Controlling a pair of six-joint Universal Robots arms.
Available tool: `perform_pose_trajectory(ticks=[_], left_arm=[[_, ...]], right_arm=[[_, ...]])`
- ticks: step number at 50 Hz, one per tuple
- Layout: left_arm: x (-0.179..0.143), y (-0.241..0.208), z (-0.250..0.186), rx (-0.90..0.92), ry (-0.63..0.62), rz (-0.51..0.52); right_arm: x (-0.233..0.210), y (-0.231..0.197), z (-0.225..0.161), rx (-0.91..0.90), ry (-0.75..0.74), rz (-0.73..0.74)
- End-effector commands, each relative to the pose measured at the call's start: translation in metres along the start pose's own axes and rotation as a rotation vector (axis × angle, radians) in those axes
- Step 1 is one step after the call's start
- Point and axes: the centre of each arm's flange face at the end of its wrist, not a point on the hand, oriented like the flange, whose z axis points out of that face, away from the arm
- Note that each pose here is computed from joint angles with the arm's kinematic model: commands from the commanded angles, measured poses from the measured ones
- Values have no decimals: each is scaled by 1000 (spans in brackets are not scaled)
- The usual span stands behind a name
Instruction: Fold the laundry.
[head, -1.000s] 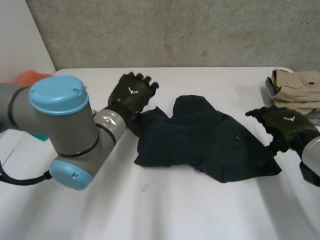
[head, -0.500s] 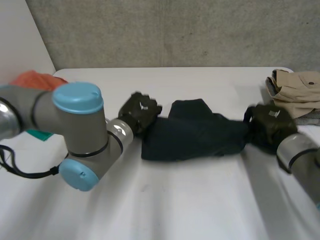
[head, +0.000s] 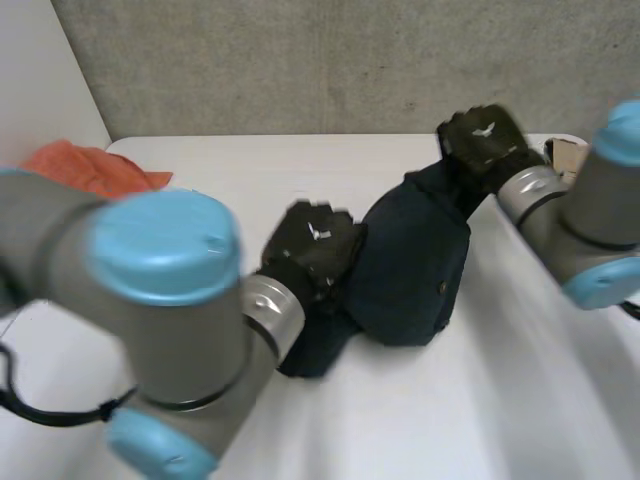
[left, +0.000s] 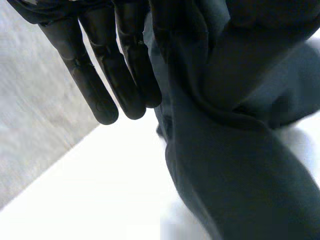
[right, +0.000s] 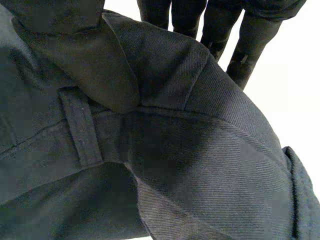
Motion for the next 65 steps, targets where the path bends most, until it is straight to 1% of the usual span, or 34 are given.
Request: perform_pose_trajectory(ticks=[1, 2, 5, 6, 8, 11, 14, 17, 18, 20, 21, 24, 25, 29, 31, 35, 41, 45, 47, 53, 55, 61, 62, 65], left_arm=[[-13, 15, 34, -40, -139, -13], [-23, 10, 34, -37, -195, -19], [-42, 2, 31, -31, -269, -29], [-52, -8, 24, -12, -305, -40], [-59, -19, 14, 13, -318, -51], [-65, -37, -14, 60, -305, -59], [-66, -42, -30, 80, -293, -63], [-65, -40, -45, 80, -276, -75], [-66, -33, -49, 61, -276, -91], [-65, -24, -51, 34, -275, -108], [-65, -15, -52, 6, -276, -125], [-65, 0, -54, -42, -280, -158], [-66, 6, -55, -61, -282, -170], [-59, 32, -55, -138, -264, -218], [-54, 49, -50, -195, -253, -234], [-46, 75, -34, -274, -241, -234], [-40, 89, -16, -279, -234, -233], [-35, 94, -4, -252, -235, -230], [-34, 96, 0, -245, -239, -229], [-35, 101, 17, -206, -284, -216], [-37, 104, 23, -207, -303, -208], [-44, 93, 23, -186, -351, -195], [-45, 87, 22, -170, -354, -197], [-63, 43, 10, -53, -387, -209]], right_arm=[[-30, 31, 24, 65, 15, -103], [-27, 29, 24, 71, 32, -101], [-16, 16, 16, 54, 97, -72], [-13, 13, 12, 46, 107, -58], [-8, 3, 3, 39, 114, -29], [0, -32, -28, 49, 73, 86], [10, -45, -51, 3, 44, 171], [24, -43, -68, -83, 49, 238], [30, -37, -78, -163, 49, 285], [31, -30, -90, -249, 42, 333], [29, -21, -101, -342, 26, 387], [17, -8, -116, -446, -15, 435], [8, -1, -124, -479, -50, 455], [-14, 16, -138, -497, -141, 493], [-20, 22, -140, -480, -162, 508], [-30, 33, -136, -404, -161, 482], [-68, 49, -123, -366, -238, 440], [-75, 49, -113, -338, -205, 402], [-79, 59, -106, -348, -177, 385], [-85, 65, -93, -317, -149, 356], [-82, 65, -88, -305, -118, 348], [-63, 49, -79, -268, -34, 323], [-55, 35, -79, -233, -21, 301], [-40, 2, -82, -157, -3, 236]])
